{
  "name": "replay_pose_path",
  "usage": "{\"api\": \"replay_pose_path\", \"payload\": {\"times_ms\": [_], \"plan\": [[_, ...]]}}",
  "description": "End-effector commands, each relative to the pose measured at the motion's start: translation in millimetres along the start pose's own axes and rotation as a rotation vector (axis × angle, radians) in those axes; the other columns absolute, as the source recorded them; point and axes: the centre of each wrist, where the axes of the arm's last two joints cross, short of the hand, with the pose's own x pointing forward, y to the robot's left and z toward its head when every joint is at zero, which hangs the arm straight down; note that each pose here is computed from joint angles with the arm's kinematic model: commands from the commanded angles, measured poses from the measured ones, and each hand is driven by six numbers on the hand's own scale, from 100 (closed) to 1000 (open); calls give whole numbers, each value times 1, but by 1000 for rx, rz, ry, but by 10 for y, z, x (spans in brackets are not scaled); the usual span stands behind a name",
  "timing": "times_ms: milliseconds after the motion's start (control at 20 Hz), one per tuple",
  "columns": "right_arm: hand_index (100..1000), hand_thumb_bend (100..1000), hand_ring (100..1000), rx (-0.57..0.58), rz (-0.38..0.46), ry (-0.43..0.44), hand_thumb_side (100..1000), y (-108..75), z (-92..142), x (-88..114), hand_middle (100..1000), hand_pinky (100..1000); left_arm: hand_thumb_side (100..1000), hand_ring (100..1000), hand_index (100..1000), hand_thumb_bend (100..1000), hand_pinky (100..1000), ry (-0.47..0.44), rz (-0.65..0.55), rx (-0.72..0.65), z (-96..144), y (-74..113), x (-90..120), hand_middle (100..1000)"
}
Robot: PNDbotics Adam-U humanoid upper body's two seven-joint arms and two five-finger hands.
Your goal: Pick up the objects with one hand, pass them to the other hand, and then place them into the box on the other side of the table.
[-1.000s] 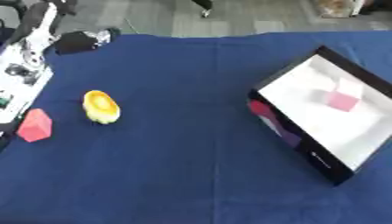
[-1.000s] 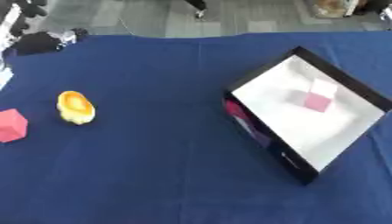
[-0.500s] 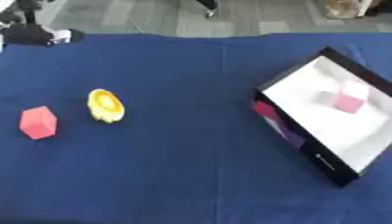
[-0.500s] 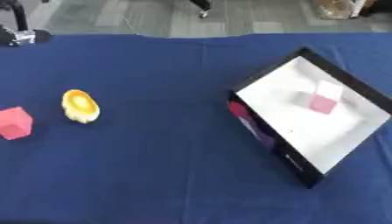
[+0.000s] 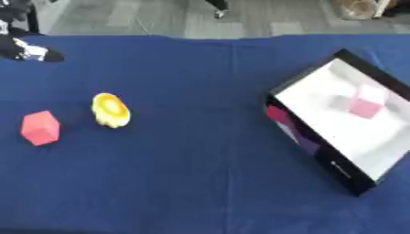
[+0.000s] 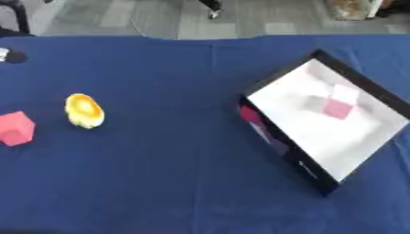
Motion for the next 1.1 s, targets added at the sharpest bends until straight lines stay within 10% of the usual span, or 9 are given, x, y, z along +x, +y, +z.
{"api": "replay_pose_path", "payload": {"times_ms": [50, 1100], "plan": [[1000, 100, 1000, -12, 42, -14, 239, -116, -11, 122, 1000, 1000, 311, 918, 868, 924, 902, 9, -43, 0, 125, 216, -11, 790], [1000, 100, 1000, -17, 66, 15, 240, -95, 45, 48, 996, 1000, 183, 897, 834, 982, 911, 162, -165, -339, 131, 87, -259, 813]]}}
